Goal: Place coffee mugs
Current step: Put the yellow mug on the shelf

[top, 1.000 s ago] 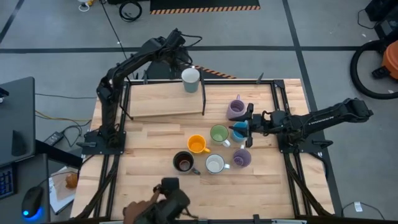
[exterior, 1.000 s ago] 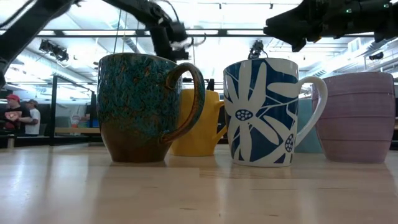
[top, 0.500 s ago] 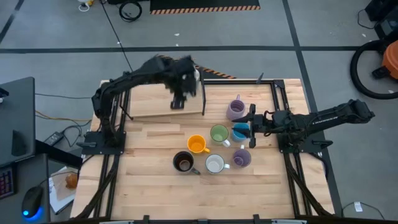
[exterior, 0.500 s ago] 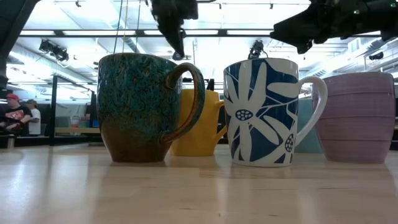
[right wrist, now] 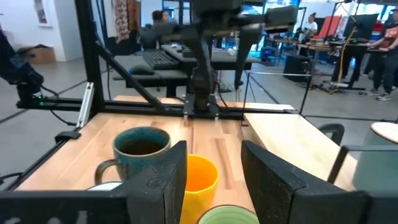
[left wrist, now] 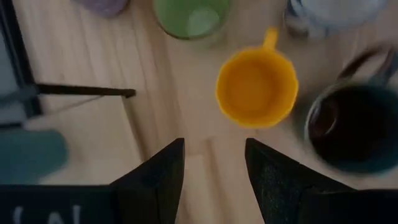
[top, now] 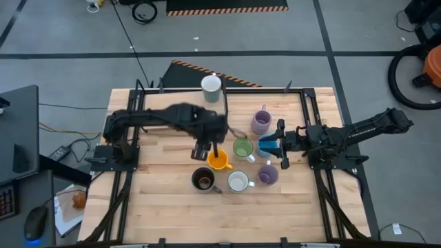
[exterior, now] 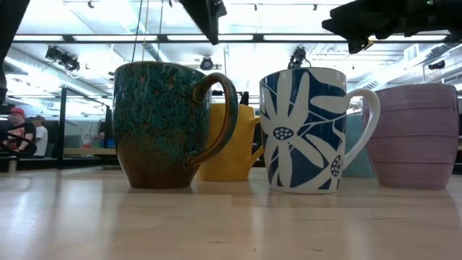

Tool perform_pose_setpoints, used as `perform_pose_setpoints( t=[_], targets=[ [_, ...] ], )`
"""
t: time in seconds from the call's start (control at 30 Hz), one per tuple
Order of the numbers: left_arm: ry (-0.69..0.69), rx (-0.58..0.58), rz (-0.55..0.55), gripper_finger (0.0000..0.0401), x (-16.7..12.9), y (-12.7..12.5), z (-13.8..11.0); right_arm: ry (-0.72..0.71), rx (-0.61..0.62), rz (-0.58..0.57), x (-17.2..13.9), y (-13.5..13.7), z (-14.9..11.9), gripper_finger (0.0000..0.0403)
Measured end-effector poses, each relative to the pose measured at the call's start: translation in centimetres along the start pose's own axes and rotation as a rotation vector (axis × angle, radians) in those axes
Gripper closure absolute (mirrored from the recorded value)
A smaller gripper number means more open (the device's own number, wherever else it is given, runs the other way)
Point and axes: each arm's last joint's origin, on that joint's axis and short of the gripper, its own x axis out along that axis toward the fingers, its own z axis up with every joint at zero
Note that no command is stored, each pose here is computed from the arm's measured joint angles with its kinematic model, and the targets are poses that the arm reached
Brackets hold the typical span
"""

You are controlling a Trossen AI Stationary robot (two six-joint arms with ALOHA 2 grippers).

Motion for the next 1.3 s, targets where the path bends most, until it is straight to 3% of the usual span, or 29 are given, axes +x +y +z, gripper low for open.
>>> perform_pose_setpoints(
  t=[0.33,0.67,0.93,1.3],
  targets=[
    [0.171,0.648,-0.042,0.0225,5.0,-3.4,-0.8,-0.016,-0.042,-0.005,-0.2,0.0,0.2,0.0245],
    [0.089,0.899,0.01,0.0226,8.7,-4.1,-0.5,0.027,-0.05,-0.006,-0.2,0.0,-0.2,0.0245],
    [0.146,1.142,-0.053,0.0226,10.3,-5.5,-1.7,0.049,-0.054,-0.018,-0.2,-0.1,-0.4,0.0245],
    [0.103,1.19,-0.054,0.0252,10.1,-7.3,-1.2,0.054,-0.055,-0.039,-0.2,-0.2,-0.4,0.0245]
  ],
)
